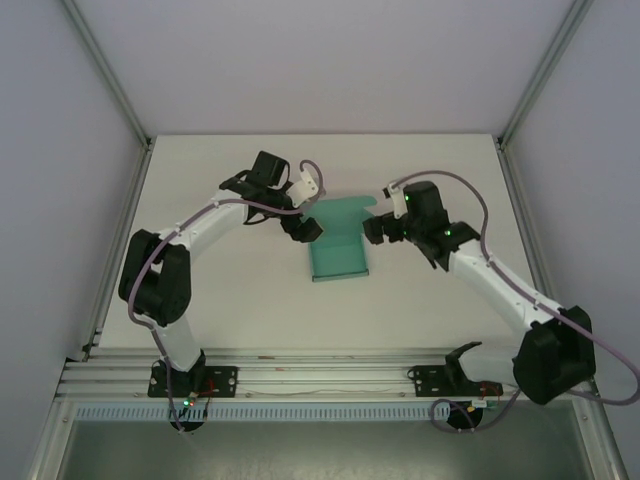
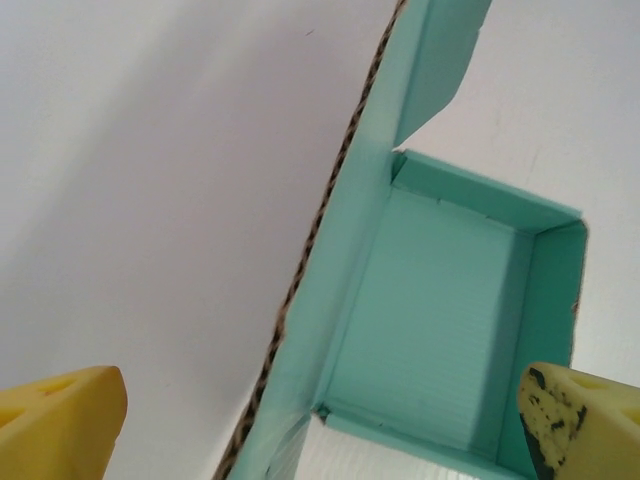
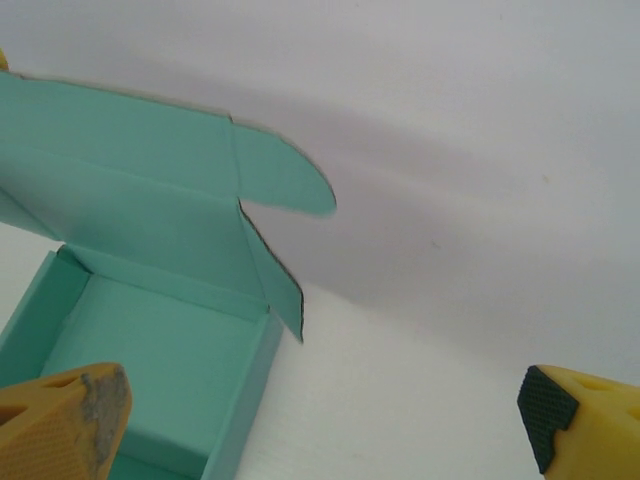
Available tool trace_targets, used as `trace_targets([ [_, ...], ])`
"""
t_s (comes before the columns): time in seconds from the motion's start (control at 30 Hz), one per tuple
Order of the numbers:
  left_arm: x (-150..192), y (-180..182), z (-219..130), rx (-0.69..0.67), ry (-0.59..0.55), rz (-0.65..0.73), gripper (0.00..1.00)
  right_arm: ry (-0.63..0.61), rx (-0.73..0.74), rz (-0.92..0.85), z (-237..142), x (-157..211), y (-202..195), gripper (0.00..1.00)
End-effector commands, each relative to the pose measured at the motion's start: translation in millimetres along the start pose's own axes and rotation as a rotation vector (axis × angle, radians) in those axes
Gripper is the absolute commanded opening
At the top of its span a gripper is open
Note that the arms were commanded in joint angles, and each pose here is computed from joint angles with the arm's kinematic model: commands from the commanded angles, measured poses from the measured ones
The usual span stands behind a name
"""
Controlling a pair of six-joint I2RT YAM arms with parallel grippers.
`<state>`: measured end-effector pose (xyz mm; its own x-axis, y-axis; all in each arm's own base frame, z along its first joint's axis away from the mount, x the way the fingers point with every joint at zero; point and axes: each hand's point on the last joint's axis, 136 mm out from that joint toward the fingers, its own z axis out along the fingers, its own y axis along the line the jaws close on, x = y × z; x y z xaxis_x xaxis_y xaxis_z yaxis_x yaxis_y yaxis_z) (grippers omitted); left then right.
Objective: Assemble paper box
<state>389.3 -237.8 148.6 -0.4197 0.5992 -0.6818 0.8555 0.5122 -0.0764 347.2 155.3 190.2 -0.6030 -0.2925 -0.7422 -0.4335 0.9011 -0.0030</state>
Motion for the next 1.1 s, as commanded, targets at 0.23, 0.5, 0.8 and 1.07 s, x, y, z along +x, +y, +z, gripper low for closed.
trace_targets([
  [0.23,35.1,8.4,-12.1,-0.066,0.159,-0.051,0.73,0.323,-0.277,-0.316,44.5,3.3,14.7,0.82],
  [0.5,18.5,14.3,-8.2,-0.053,0.134,-0.076,0.31,0.387,-0.329,-0.329,59.8,9.7,18.1,0.28],
  [0.8,20.0,23.3,-9.1,-0.107,0.153,-0.103,0.11,0.383,-0.346,-0.275,63.8,13.9,23.0,0.05],
  [1.07,32.8,23.9,-8.0,-0.131,0.184,-0.136,0.22,0.274,-0.278,-0.179,59.8,1.4,19.4,0.0],
])
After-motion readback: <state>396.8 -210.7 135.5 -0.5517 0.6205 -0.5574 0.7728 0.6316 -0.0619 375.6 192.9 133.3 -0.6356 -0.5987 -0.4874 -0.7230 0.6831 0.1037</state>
